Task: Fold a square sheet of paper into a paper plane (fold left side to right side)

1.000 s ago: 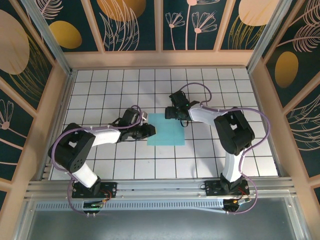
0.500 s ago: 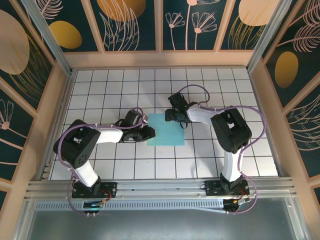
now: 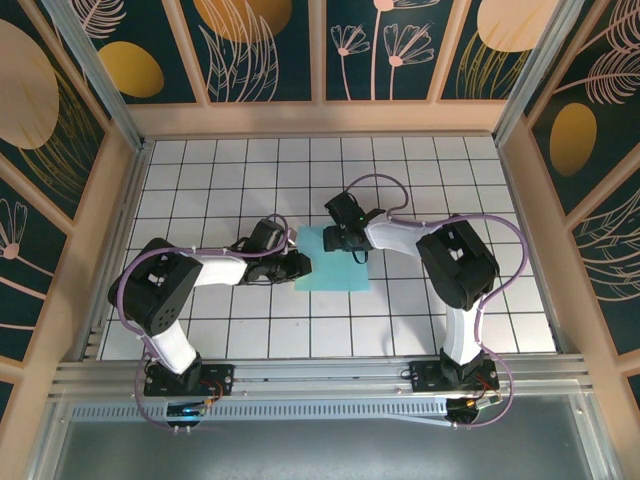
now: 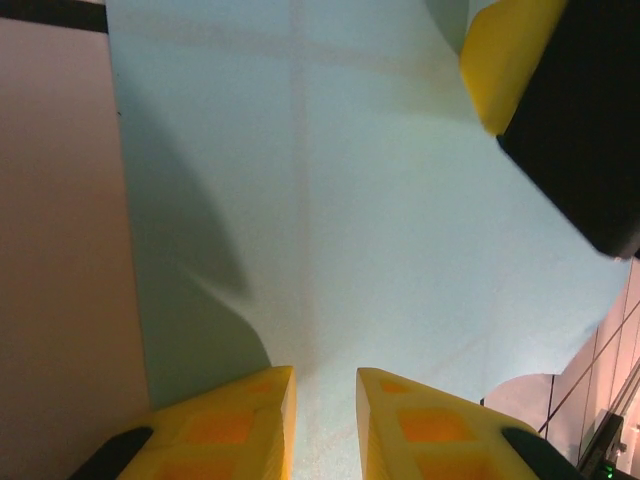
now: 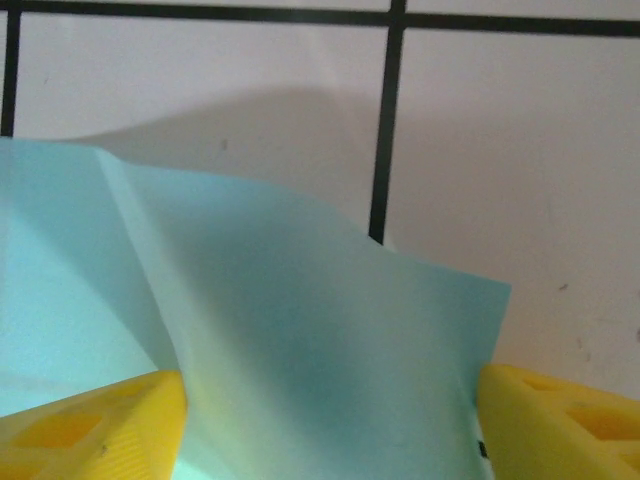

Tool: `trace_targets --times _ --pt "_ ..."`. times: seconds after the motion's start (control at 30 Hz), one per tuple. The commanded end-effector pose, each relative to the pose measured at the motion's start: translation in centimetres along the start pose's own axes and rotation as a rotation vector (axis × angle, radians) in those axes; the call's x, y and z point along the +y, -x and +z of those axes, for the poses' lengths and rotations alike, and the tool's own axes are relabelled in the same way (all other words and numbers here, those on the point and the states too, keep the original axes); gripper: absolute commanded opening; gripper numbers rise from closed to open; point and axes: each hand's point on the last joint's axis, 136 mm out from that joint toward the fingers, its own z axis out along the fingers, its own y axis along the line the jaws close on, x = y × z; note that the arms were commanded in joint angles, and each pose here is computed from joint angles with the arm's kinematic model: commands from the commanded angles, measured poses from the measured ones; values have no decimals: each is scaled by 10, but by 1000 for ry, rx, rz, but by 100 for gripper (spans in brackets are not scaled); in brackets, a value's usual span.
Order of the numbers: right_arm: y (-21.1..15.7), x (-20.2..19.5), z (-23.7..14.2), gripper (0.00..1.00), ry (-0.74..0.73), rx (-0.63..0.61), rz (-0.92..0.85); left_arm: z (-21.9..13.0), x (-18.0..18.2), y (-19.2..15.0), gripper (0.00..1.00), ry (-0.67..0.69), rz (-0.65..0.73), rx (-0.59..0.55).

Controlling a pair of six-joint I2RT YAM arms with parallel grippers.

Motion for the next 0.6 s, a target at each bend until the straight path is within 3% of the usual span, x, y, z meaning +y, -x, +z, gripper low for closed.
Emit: trace_targets --times 0.0,0.33,0.57 --pt "-17 9 -11 71 9 60 -14 7 11 -5 23 43 -24 17" --pt "-18 14 -23 48 44 66 -16 -1 1 2 28 22 -11 -19" --pt "-16 17 -39 31 171 65 30 -38 -25 32 40 11 58 -165"
